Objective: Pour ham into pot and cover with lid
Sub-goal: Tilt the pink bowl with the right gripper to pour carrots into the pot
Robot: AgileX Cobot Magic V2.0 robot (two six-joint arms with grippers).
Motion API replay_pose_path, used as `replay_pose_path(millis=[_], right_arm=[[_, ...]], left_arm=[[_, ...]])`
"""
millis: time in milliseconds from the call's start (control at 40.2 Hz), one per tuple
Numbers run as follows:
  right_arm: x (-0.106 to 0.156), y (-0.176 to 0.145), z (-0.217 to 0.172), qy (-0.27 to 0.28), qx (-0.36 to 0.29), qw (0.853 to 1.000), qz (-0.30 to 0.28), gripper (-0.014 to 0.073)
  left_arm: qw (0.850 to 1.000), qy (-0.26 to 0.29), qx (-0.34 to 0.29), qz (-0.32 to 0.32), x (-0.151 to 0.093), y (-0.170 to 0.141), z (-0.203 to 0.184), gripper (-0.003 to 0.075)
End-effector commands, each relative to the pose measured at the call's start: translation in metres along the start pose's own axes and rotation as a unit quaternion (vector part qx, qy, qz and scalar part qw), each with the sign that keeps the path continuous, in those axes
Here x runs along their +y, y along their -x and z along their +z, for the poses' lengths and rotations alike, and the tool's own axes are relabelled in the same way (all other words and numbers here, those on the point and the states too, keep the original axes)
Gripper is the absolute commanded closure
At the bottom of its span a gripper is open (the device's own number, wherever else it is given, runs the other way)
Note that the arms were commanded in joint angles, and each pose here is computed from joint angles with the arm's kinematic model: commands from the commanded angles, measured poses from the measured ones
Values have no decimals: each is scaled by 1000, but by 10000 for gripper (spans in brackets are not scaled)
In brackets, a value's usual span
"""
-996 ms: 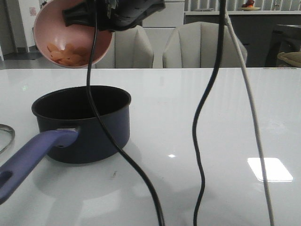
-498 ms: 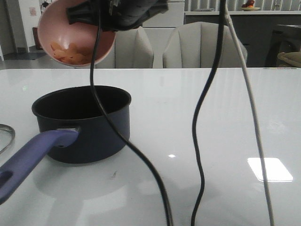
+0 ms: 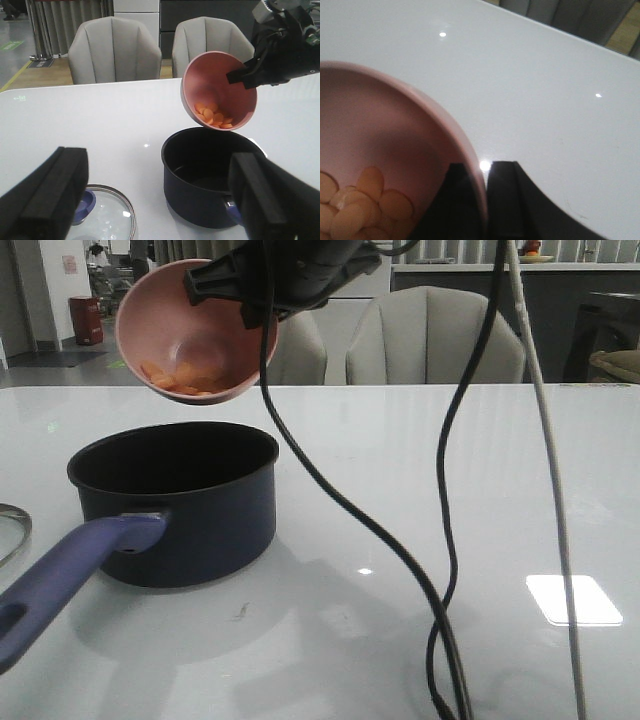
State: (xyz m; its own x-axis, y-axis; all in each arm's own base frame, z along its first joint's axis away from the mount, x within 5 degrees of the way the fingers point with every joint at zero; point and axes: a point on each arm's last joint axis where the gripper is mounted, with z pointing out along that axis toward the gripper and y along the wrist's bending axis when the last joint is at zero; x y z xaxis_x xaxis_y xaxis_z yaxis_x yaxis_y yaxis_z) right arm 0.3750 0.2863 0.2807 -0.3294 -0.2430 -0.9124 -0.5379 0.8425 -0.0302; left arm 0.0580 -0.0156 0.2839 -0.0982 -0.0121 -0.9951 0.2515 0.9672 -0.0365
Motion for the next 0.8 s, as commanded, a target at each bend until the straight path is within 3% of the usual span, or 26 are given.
replay_pose_path(millis=[0,199,373,772], right_arm=[[-1,43,-26,39,-101,994,-11,458],[7,30,-24,73,-198,977,-33,458],[-2,11,-26,24,-274,961,-30,458],[-3,2,-36,-45,-407,902,-135,458]], left_arm=[[999,-5,-47,-4,-1,15,-2,116],[999,-5,-47,-4,-1,15,-2,116],[999,-5,-47,-4,-1,15,-2,116],[999,-5,-47,-4,-1,15,-2,116]])
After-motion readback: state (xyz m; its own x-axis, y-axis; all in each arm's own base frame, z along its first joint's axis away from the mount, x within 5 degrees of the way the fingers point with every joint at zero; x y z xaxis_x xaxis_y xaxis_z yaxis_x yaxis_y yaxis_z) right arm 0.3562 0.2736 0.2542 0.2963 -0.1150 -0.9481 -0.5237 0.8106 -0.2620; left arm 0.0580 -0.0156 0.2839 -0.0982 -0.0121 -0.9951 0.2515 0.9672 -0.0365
